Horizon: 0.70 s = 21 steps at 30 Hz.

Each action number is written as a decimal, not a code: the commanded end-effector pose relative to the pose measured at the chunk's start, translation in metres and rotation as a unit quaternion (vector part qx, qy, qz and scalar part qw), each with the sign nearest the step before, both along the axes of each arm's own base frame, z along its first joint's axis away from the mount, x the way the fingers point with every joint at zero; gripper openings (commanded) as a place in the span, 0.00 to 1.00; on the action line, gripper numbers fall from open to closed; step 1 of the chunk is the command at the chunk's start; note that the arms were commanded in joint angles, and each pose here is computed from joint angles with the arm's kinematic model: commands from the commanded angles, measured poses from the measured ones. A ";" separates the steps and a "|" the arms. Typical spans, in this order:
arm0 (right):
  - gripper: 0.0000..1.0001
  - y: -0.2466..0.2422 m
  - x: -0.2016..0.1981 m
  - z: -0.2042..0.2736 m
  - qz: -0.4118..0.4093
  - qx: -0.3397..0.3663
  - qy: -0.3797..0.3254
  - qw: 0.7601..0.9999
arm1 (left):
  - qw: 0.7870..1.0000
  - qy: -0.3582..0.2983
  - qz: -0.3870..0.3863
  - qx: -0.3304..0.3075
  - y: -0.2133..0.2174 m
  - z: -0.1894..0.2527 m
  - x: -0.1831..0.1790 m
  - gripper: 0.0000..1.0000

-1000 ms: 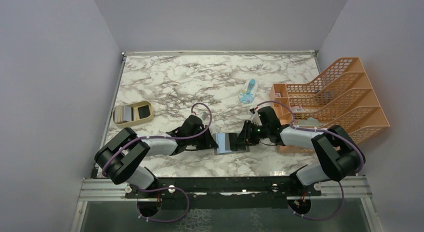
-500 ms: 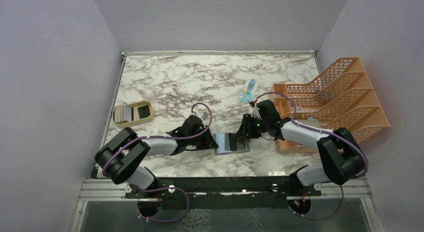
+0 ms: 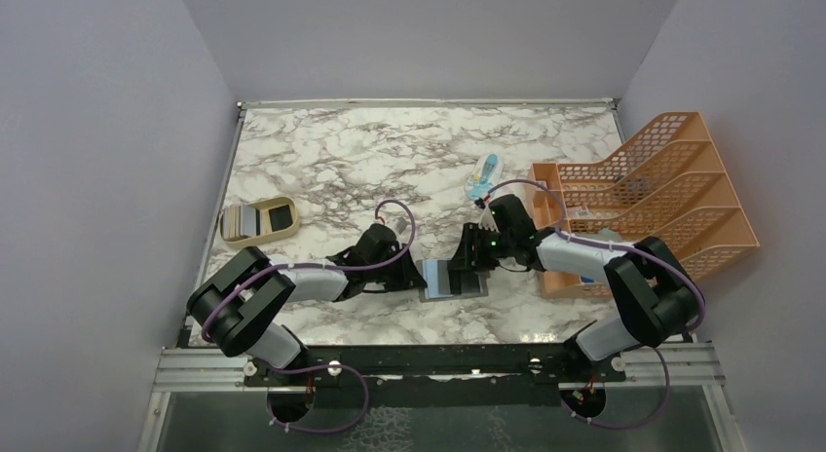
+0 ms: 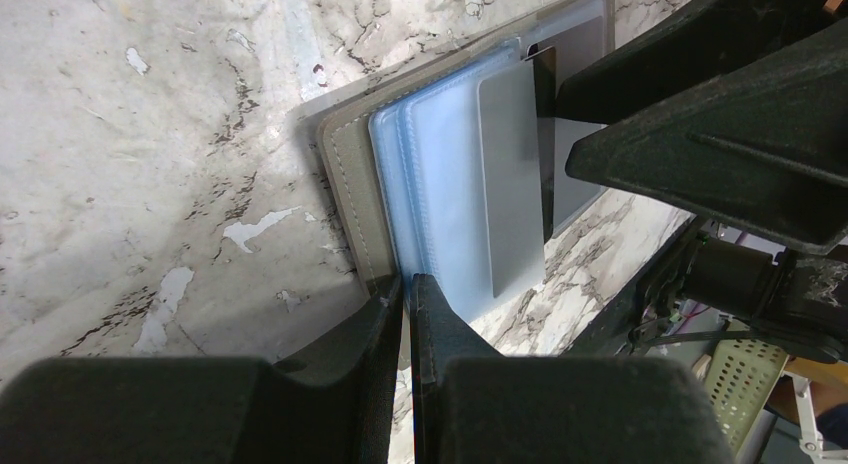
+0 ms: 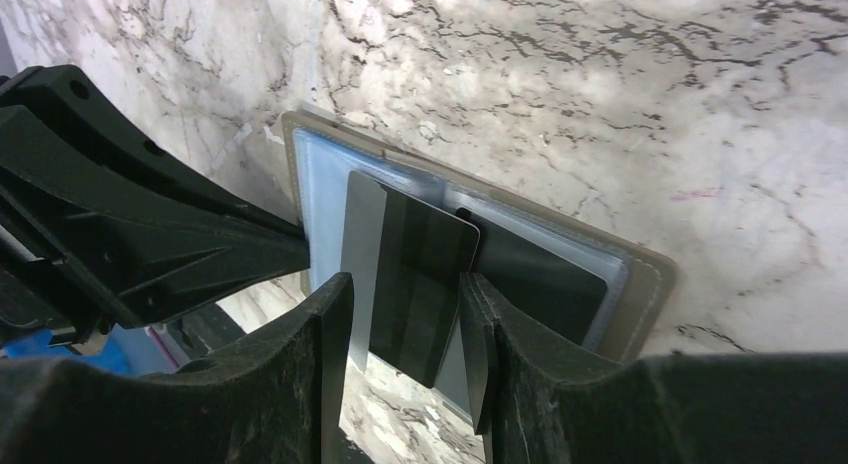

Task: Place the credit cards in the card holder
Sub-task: Insert the credit card into the card holder.

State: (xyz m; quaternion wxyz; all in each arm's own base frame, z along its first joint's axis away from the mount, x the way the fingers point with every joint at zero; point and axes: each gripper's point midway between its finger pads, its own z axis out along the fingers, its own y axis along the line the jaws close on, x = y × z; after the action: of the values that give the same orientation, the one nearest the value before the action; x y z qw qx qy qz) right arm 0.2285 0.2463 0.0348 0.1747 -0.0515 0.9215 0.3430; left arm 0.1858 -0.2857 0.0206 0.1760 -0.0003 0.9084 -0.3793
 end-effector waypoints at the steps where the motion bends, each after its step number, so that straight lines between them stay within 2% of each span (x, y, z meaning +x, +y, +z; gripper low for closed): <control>1: 0.44 0.012 -0.003 0.002 0.006 0.027 0.009 1.000 | 0.999 0.018 -0.005 0.048 0.013 -0.023 -0.010 0.12; 10: 0.43 0.018 -0.005 0.011 0.014 0.044 0.010 0.999 | 0.999 0.016 -0.006 0.046 0.013 -0.021 -0.010 0.12; 21: 0.48 -0.003 -0.019 0.009 -0.026 0.009 0.020 0.999 | 0.999 0.010 -0.003 0.033 0.010 -0.012 -0.009 0.13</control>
State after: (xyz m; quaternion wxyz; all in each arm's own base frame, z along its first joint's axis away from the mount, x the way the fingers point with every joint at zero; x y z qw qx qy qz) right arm 0.2195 0.2513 0.0494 0.1695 -0.0357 0.9151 0.3641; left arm 0.1855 -0.2857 0.0209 0.1757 0.0004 0.9085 -0.3791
